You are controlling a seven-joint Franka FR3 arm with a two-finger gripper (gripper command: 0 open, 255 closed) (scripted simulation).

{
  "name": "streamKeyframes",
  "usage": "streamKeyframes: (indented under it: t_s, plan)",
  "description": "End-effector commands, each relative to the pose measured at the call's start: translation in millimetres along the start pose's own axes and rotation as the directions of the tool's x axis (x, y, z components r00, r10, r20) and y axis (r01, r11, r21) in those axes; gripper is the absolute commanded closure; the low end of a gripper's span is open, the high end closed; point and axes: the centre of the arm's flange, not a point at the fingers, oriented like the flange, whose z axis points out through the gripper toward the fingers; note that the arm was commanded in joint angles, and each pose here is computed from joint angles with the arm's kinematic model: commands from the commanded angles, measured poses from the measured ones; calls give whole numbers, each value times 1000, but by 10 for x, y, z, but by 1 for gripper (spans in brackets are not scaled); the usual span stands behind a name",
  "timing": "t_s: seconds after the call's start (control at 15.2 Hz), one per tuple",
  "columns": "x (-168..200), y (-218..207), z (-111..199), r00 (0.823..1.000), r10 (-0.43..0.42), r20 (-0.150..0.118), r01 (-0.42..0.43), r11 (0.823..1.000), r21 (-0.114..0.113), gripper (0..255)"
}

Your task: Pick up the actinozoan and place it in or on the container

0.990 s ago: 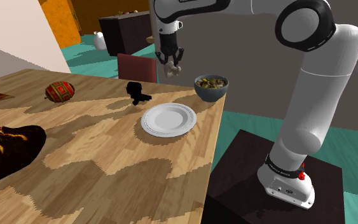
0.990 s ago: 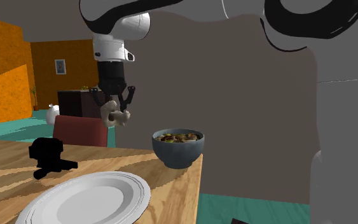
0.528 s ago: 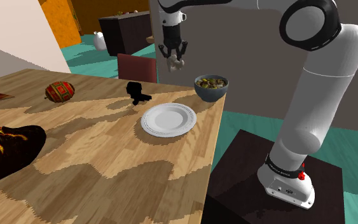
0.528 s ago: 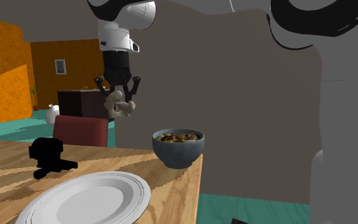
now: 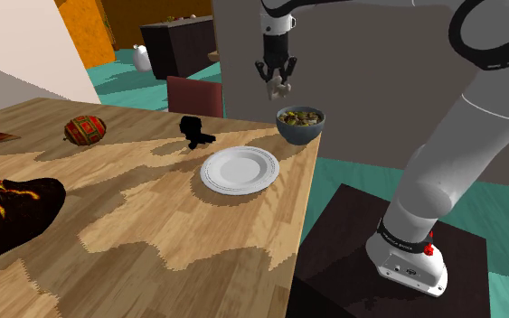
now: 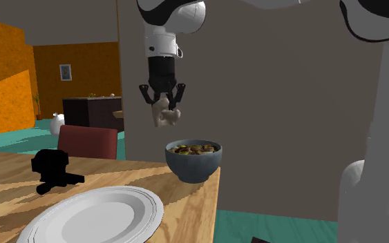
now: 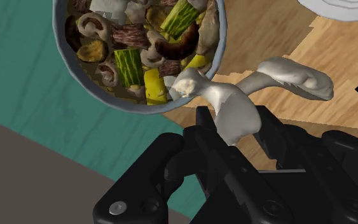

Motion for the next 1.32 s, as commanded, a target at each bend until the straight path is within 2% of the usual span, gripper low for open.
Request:
streamKeyframes:
  t_s: [0.0, 0.26, 1.12, 1.25]
  plan:
    - [-83, 284, 14, 1000, -1, 1, 1, 1000, 0, 255]
    - [-209, 783, 36, 1000, -1, 1, 1, 1000, 0, 255]
    - [-234, 753, 719, 1000, -1, 1, 1, 1000, 0, 255]
    - [-234, 753, 719, 1000, -1, 1, 1, 1000, 0, 255]
